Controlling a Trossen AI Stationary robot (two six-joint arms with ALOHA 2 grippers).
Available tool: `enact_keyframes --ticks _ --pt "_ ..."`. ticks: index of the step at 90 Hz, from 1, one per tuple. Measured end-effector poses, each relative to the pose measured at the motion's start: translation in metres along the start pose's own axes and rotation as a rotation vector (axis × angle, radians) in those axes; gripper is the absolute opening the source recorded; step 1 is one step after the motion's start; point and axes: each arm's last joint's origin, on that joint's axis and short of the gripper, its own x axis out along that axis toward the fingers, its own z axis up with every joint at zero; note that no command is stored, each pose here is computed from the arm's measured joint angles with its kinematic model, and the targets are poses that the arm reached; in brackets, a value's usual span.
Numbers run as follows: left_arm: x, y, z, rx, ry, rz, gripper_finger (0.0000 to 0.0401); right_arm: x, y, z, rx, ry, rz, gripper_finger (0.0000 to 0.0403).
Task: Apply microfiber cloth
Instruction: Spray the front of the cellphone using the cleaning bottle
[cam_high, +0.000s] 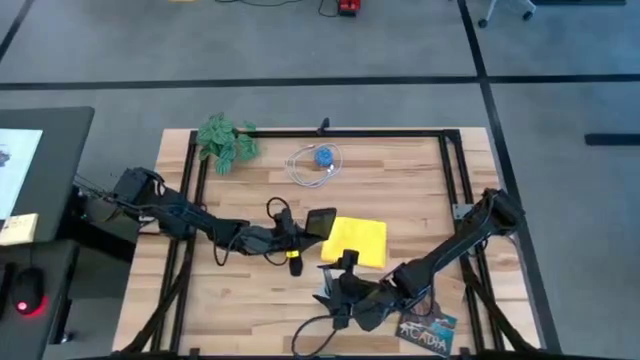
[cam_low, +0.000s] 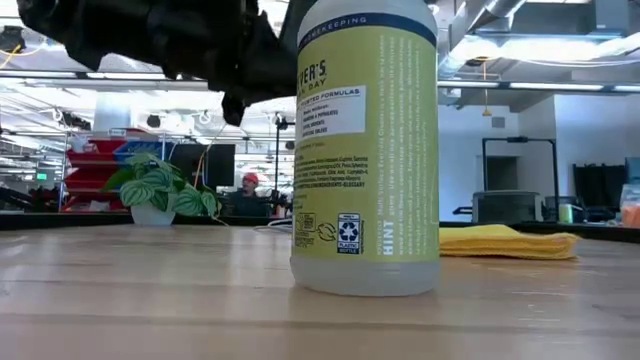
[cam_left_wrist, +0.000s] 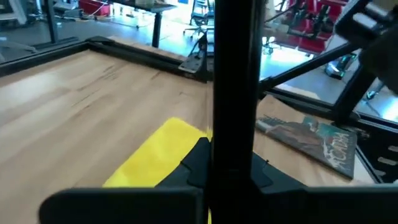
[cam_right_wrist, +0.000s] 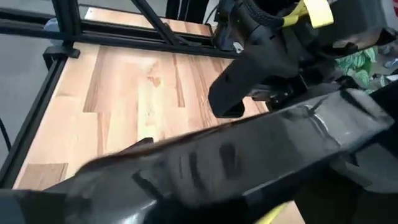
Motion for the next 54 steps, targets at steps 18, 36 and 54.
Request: enact_keyframes --ticks 18,36,54 --pt "-0.013 -0.01 0.005 0.009 -0.055 0.09 0.0011 0.0 0.0 0.0 0.038 -0.001 0.0 0.032" --pt "-0.024 -0.025 0.001 0.006 -0.066 0.075 0.0011 0.0 0.0 0.0 0.054 -0.002 -0.001 0.032" --pt "-0.027 -0.029 0.0 0.001 -0.083 0.086 0.0011 0.0 0.0 0.0 0.061 -0.002 -0.003 0.032"
